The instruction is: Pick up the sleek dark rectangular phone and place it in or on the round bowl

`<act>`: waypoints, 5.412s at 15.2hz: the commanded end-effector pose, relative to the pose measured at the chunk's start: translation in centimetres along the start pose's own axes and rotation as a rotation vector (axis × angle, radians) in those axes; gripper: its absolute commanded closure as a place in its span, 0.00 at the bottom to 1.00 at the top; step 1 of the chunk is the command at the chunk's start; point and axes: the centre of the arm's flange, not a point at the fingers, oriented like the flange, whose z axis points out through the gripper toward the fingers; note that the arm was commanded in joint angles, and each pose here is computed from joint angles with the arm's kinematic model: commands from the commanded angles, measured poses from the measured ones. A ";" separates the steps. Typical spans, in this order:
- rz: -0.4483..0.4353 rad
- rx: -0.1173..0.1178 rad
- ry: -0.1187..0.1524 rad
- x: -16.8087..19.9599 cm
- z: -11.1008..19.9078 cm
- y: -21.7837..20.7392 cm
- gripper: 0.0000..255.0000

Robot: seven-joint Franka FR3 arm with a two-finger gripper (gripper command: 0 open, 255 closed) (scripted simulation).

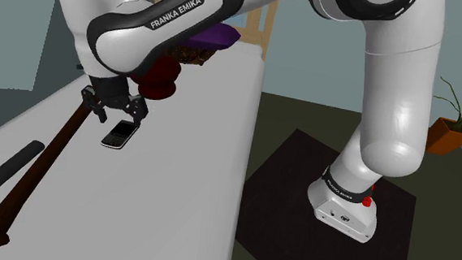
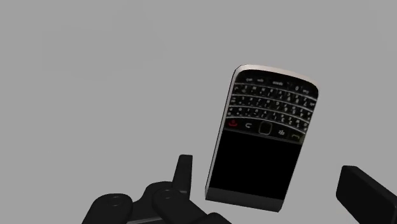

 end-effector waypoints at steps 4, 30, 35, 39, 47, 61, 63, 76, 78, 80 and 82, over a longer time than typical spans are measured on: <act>0.004 0.000 0.000 0.2 2.7 -0.2 0.00; 0.004 0.000 0.000 0.1 -0.2 -0.4 1.00; 0.004 0.000 0.000 0.0 -2.8 -0.6 1.00; 0.004 0.000 0.000 -0.1 -4.9 -0.7 1.00; 0.004 0.000 0.000 -0.2 -9.1 -1.0 1.00; 0.004 0.000 0.000 6.3 -14.1 -0.7 1.00; 0.004 0.000 0.000 8.9 -14.3 -0.5 1.00; 0.004 0.000 0.000 25.3 -15.2 0.8 1.00; 0.004 0.000 0.000 25.4 -14.1 0.8 1.00; 0.004 0.000 0.000 25.4 -13.1 0.9 1.00; 0.004 0.000 0.000 25.4 -12.0 1.0 1.00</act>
